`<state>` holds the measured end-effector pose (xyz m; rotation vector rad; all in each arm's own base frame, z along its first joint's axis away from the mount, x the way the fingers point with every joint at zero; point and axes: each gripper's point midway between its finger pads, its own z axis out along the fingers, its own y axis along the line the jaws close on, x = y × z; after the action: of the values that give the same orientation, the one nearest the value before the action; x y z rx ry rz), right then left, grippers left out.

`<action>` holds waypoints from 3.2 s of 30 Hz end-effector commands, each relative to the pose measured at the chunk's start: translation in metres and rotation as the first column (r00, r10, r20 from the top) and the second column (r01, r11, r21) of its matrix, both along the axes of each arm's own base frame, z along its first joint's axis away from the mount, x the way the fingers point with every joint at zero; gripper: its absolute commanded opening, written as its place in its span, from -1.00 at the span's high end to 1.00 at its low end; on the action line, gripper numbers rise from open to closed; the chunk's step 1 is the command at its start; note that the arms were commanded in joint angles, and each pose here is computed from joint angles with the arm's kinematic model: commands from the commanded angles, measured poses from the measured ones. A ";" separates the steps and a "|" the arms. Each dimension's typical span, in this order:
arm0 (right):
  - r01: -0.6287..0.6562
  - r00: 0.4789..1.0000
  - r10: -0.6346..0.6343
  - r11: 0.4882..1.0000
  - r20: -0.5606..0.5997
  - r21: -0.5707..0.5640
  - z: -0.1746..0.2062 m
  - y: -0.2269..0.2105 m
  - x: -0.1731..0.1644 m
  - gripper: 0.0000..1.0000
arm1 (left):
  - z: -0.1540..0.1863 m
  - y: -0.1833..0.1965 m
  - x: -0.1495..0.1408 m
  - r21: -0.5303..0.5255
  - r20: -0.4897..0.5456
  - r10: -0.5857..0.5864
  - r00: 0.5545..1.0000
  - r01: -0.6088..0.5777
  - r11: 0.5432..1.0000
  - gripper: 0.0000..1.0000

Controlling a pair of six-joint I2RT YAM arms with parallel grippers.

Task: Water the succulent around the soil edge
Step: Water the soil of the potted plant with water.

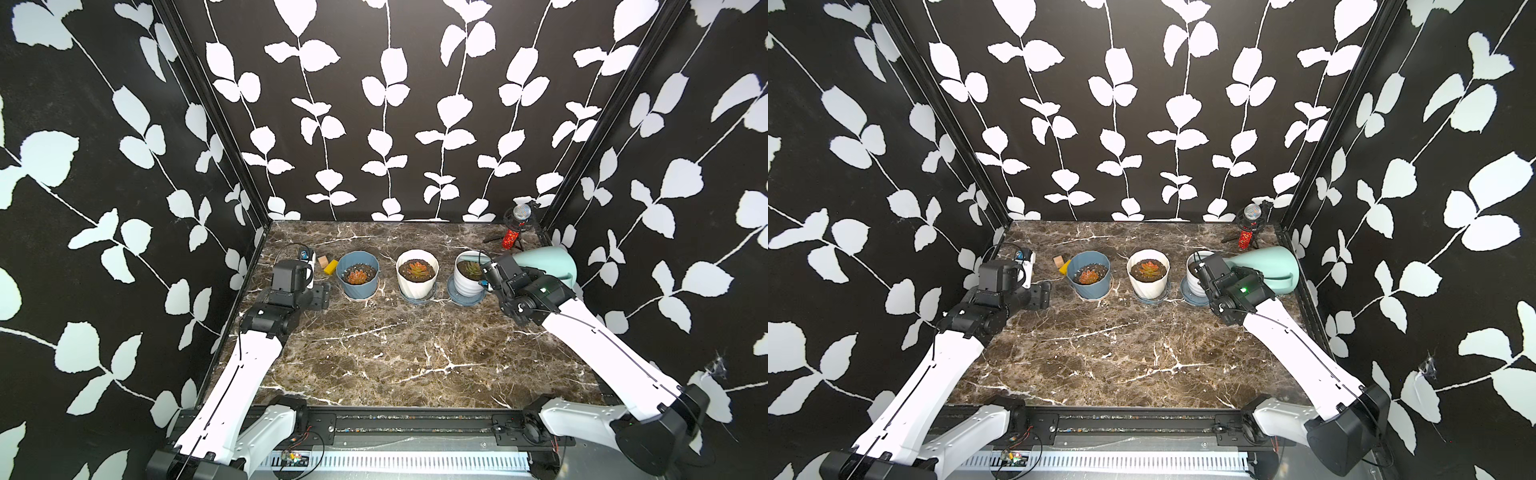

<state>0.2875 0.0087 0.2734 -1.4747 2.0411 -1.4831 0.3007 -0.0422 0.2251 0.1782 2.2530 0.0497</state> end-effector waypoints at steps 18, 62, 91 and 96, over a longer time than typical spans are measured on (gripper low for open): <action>-0.034 0.990 0.040 0.998 0.132 -0.043 0.046 0.005 -0.006 1.00 | 0.002 0.001 -0.004 -0.005 0.004 -0.004 1.000 0.004 1.000 -0.66; -0.034 0.998 0.039 0.995 0.047 -0.098 0.030 -0.025 -0.058 1.00 | 0.002 0.001 -0.004 -0.008 0.002 -0.003 1.000 0.003 1.000 -0.66; -0.005 1.000 0.006 0.989 0.011 -0.149 0.026 -0.051 -0.085 1.00 | 0.002 0.001 -0.004 -0.007 0.002 -0.002 1.000 0.003 1.000 -0.66; 0.021 1.000 -0.019 0.986 0.011 -0.165 0.025 -0.054 -0.083 1.00 | 0.003 0.001 -0.005 -0.009 0.005 -0.004 1.000 0.004 1.000 -0.66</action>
<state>0.2056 -0.0367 0.2925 -1.5513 1.9817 -1.6036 0.3005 -0.0430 0.2250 0.1805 2.2538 0.0433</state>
